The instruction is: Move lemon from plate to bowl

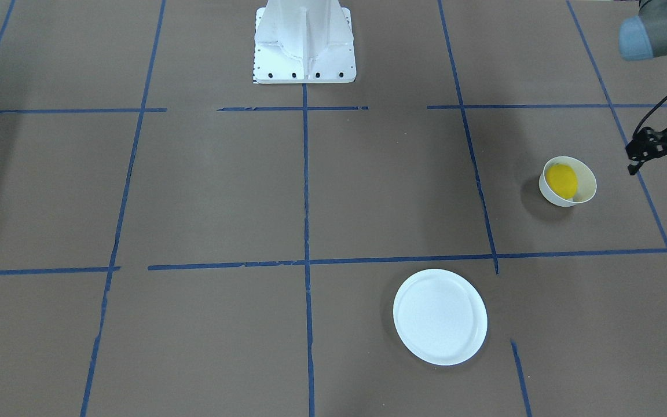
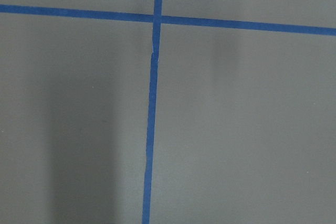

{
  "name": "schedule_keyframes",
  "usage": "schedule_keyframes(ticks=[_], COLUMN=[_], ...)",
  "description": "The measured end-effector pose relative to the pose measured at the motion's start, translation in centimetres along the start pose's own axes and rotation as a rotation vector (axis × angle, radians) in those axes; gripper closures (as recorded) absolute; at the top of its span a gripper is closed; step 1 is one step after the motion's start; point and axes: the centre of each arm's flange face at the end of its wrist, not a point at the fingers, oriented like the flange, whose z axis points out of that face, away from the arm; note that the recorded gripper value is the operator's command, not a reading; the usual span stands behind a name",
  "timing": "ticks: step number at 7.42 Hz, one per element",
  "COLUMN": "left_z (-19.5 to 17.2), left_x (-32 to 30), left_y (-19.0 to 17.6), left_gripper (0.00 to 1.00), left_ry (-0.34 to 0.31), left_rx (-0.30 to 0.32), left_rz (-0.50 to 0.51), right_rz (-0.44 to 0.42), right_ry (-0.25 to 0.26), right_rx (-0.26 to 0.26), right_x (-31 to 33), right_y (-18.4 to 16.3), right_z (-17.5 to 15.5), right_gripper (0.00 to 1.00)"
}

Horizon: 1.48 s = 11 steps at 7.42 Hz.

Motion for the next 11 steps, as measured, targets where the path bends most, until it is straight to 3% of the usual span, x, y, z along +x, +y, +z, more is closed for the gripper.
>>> schedule_keyframes(ticks=[2, 4, 8, 11], left_z=[-1.3, -1.2, -1.1, -1.1], left_x=[-6.5, -9.2, -9.4, -9.2], left_y=[5.5, 9.0, 9.7, 9.4], left_gripper=[0.00, 0.00, 0.00, 0.00], left_ry=[0.004, 0.010, 0.067, 0.089], left_rx=[-0.019, -0.040, -0.098, -0.099], left_rz=[-0.064, -0.133, -0.107, -0.097], right_rz=[0.000, 0.000, 0.000, 0.000], right_ry=[0.000, 0.000, 0.000, 0.000], right_rx=[0.000, 0.000, 0.000, 0.000], right_x=[0.0, 0.0, 0.0, 0.0], right_y=[0.0, 0.0, 0.0, 0.0], right_z=[0.0, 0.0, 0.0, 0.0], right_gripper=[0.00, 0.00, 0.00, 0.00])
